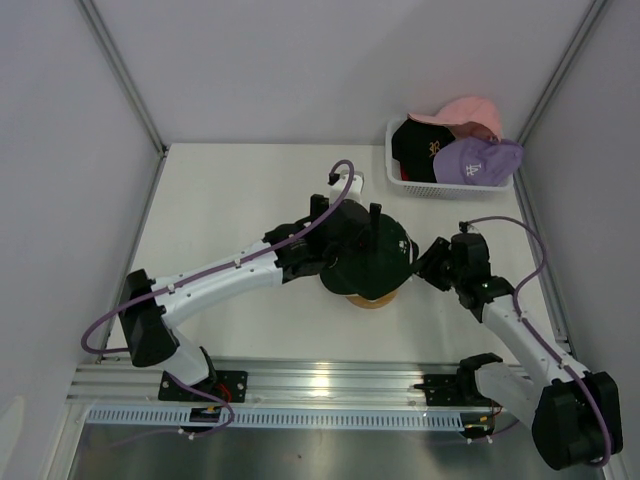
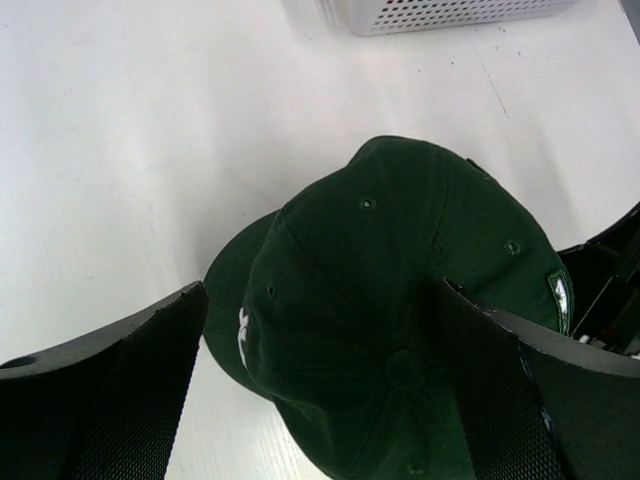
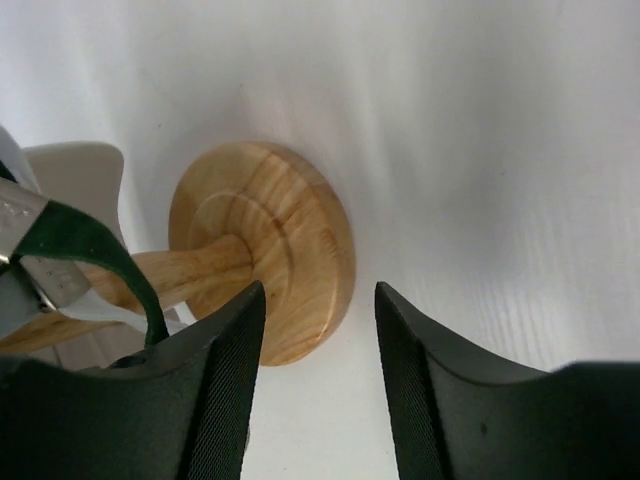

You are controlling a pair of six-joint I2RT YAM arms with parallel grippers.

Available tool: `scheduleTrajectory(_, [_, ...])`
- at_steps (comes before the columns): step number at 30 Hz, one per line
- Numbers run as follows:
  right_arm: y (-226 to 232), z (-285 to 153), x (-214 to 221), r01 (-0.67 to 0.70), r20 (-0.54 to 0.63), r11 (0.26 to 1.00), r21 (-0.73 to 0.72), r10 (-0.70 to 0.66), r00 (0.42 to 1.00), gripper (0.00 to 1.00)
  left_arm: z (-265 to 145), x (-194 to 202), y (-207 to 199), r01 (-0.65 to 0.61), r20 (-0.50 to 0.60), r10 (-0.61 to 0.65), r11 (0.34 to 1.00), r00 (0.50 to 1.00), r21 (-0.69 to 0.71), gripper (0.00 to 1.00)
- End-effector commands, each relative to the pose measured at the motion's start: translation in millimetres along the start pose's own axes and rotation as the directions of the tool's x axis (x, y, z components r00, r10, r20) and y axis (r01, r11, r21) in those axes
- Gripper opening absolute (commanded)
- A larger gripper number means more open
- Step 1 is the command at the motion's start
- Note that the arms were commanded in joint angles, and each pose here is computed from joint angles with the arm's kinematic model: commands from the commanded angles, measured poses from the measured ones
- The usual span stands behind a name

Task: Stack the hats

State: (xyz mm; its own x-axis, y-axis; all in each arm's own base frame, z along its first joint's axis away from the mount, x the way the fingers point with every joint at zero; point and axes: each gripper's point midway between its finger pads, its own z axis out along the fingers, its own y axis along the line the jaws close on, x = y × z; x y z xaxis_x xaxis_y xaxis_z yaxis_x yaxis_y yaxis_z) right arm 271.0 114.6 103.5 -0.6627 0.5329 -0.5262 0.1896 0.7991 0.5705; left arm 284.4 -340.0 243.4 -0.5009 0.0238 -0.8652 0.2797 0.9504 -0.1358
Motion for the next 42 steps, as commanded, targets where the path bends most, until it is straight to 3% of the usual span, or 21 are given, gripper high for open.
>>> scheduleTrajectory(1, [-4, -17, -37, 0.084, 0.071, 0.994, 0.076, -0.089, 0.993, 0.53, 2, 44, 27, -0.207, -0.159, 0.194, 0.976, 0.968, -0.071, 0.97])
scheduleTrajectory(3, [-8, -32, -44, 0.080, 0.051, 0.992, 0.099, -0.085, 0.995, 0.57, 1, 39, 26, -0.211, -0.150, 0.199, 0.975, 0.968, -0.068, 0.97])
scheduleTrajectory(7, [8, -66, -81, 0.094, 0.143, 0.994, 0.059, -0.102, 0.984, 0.64, 1, 34, 18, -0.239, -0.160, 0.231, 0.970, 0.960, -0.034, 0.97])
scheduleTrajectory(10, [33, -81, -89, 0.125, 0.190, 0.991, -0.050, -0.113, 0.975, 0.70, 1, 31, 15, -0.247, -0.159, 0.240, 0.969, 0.958, -0.024, 0.96])
scheduleTrajectory(14, [54, -77, -82, 0.129, 0.158, 0.975, -0.181, -0.101, 0.982, 0.70, 2, 30, 12, -0.251, -0.159, 0.246, 0.968, 0.956, -0.014, 0.96])
scheduleTrajectory(20, [50, -50, -50, 0.107, 0.026, 0.962, -0.253, -0.104, 0.994, 0.63, 3, 29, 9, -0.245, -0.157, 0.241, 0.970, 0.958, -0.005, 0.96])
scheduleTrajectory(31, [38, -23, -25, 0.126, -0.041, 0.962, -0.241, -0.140, 0.989, 0.57, 5, 34, 9, -0.244, -0.170, 0.239, 0.970, 0.956, -0.010, 0.97])
scheduleTrajectory(35, [26, -9, -15, 0.122, -0.065, 0.972, -0.199, -0.137, 0.988, 0.48, 5, 30, 10, -0.245, -0.166, 0.238, 0.969, 0.957, -0.021, 0.97])
scheduleTrajectory(38, [8, 6, -4, 0.105, -0.107, 0.985, -0.141, -0.120, 0.987, 0.31, 1, 22, 17, -0.238, -0.155, 0.226, 0.969, 0.962, -0.064, 0.99])
scheduleTrajectory(39, [0, 12, 2, 0.094, -0.130, 0.988, -0.119, -0.109, 0.985, 0.21, -1, 19, 17, -0.231, -0.147, 0.219, 0.971, 0.965, -0.070, 1.00])
scheduleTrajectory(42, [-8, 21, 13, 0.070, -0.156, 0.991, -0.111, -0.087, 0.984, 0.10, -9, 10, 21, -0.207, -0.122, 0.197, 0.975, 0.973, -0.077, 1.00])
